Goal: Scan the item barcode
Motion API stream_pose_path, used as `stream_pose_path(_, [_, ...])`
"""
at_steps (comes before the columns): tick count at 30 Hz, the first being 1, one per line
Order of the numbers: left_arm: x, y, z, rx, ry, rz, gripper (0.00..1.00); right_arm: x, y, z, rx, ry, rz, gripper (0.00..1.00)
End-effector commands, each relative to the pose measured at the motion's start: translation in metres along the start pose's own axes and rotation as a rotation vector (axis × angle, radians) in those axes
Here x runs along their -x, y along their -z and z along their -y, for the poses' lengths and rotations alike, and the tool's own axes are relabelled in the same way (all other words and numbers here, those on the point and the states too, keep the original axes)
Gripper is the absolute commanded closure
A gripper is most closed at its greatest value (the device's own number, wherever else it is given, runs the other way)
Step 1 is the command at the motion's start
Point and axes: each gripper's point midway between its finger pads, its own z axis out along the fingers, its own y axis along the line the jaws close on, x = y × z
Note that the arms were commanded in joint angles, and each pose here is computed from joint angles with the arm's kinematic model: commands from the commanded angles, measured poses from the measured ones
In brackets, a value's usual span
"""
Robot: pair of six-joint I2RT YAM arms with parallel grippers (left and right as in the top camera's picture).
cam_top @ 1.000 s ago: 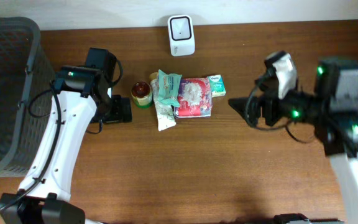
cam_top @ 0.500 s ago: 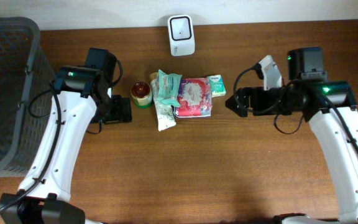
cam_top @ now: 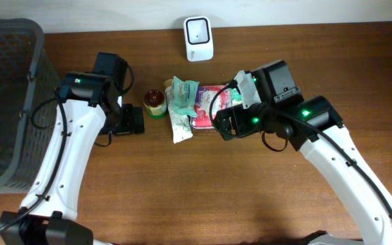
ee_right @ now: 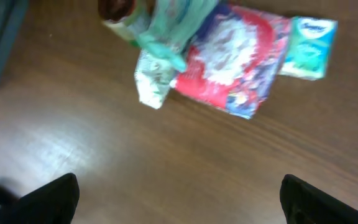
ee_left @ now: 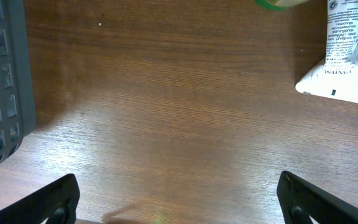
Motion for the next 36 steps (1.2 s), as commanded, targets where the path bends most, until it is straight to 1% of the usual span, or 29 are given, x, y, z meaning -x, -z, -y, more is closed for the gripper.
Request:
stream_pose_path(1, [-0.001, 0.003, -0.003, 0.005, 0.014, 0.011, 0.01, 0.009, -0.002, 0.023, -0.132, -0.009, 0.025, 0.01])
stream_pose_path(4, [-0.001, 0.003, -0.003, 0.005, 0.014, 0.011, 0.01, 0.015, -0.018, 0.027, -0.133, -0.010, 0.021, 0.01])
stream_pose_path(6, [-0.001, 0.003, -0.003, 0.005, 0.014, 0.011, 0.01, 0.021, -0.038, 0.030, -0.134, -0.026, 0.016, 0.01])
stream_pose_path(8, [-0.001, 0.003, -0.003, 0.005, 0.014, 0.011, 0.01, 0.024, -0.066, 0.037, -0.137, -0.082, -0.001, 0.01])
stream_pose_path(11, [-0.001, 0.003, -0.003, 0.005, 0.014, 0.011, 0.01, 0.022, -0.106, 0.046, -0.144, -0.096, -0.038, 0.02])
stream_pose_path(14, [-0.001, 0.003, -0.003, 0.005, 0.014, 0.011, 0.01, 0.018, -0.128, 0.060, -0.162, -0.158, -0.061, 0.01])
stream_pose_path(16, [-0.001, 0.003, -0.003, 0.005, 0.014, 0.011, 0.01, 0.016, -0.133, 0.078, -0.183, -0.220, -0.067, 0.01])
stream_pose_path(17, [-0.001, 0.003, -0.003, 0.005, 0.014, 0.011, 0.01, 0.017, -0.131, 0.091, -0.192, -0.291, -0.057, 0.01])
stream_pose_path(18, [-0.001, 0.003, -0.003, 0.005, 0.014, 0.010, 0.01, 0.019, -0.130, 0.097, -0.190, -0.320, -0.051, 0.01])
stream_pose_path(20, [-0.001, 0.003, -0.003, 0.005, 0.014, 0.011, 0.01, 0.025, -0.128, 0.102, -0.125, -0.355, -0.034, 0.01])
stream_pose_path(21, [-0.001, 0.003, -0.003, 0.005, 0.014, 0.010, 0.01, 0.025, -0.127, 0.104, -0.126, -0.359, -0.034, 0.02])
stream_pose_path(23, [-0.001, 0.003, -0.003, 0.005, 0.014, 0.011, 0.01, 0.021, -0.128, 0.110, -0.156, -0.356, -0.038, 0.27])
stream_pose_path(24, [-0.001, 0.003, -0.003, 0.005, 0.014, 0.011, 0.01, 0.019, -0.129, 0.114, -0.178, -0.356, -0.041, 0.42])
stream_pose_path(25, [-0.001, 0.003, -0.003, 0.005, 0.014, 0.011, 0.01, 0.018, -0.131, 0.117, -0.192, -0.358, -0.044, 0.47])
stream_pose_path(26, [-0.001, 0.003, -0.003, 0.005, 0.014, 0.011, 0.01, 0.016, -0.133, 0.120, -0.204, -0.358, -0.050, 0.63])
stream_pose_path(28, [-0.001, 0.003, -0.003, 0.005, 0.014, 0.011, 0.01, 0.014, -0.138, 0.122, -0.206, -0.362, -0.057, 0.83])
stream_pose_path(31, [-0.001, 0.003, -0.003, 0.005, 0.014, 0.011, 0.01, 0.010, -0.143, 0.133, -0.233, -0.377, -0.069, 0.87])
stream_pose_path(33, [-0.001, 0.003, -0.003, 0.005, 0.014, 0.011, 0.01, 0.003, -0.149, 0.144, -0.273, -0.388, -0.084, 0.86])
stream_pose_path(36, [-0.001, 0.003, -0.003, 0.005, 0.014, 0.010, 0.01, -0.004, -0.159, 0.144, -0.263, -0.391, -0.115, 0.87])
